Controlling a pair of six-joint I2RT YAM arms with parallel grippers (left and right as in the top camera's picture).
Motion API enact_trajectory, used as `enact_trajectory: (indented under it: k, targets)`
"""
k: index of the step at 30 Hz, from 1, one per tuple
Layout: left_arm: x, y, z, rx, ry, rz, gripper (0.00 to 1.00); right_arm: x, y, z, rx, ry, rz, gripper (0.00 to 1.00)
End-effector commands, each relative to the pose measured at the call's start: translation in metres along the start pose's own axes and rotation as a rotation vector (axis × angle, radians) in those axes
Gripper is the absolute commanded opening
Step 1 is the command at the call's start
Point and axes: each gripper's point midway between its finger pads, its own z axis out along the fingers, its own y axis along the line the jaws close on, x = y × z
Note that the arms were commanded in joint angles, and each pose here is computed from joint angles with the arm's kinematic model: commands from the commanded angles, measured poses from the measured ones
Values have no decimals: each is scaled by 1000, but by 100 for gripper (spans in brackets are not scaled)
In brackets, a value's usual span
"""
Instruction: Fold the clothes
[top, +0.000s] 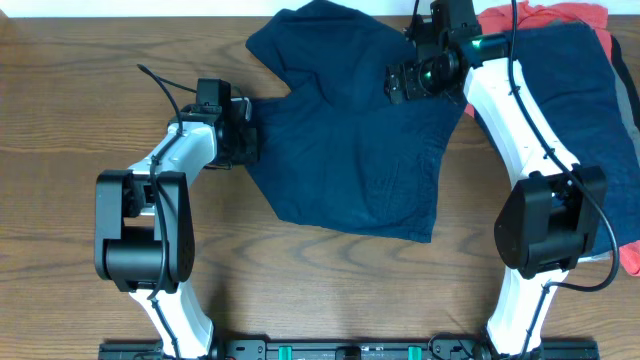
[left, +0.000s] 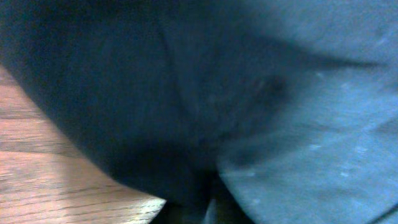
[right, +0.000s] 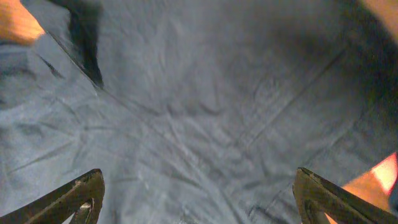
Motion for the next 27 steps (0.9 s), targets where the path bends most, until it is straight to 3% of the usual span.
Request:
enact_trajectory:
  k: [1,10,16,21,27]
  targets:
    - [15,-1,6,6,52,-37,6,18,3,2,-4,64,70,94]
    - [24,14,-79,-122,30,-96,6,91,15,19,3,307,86,97]
    - [46,12,-127,-162,38,-127,6,117,36,47,-81,330,66,97]
    - [41,6,-126,-155,12,-188,6,129,41,62,-94,324,59,97]
    - [3,-23,-104,-99,-116,-183,6,131,41,67,-95,315,62,97]
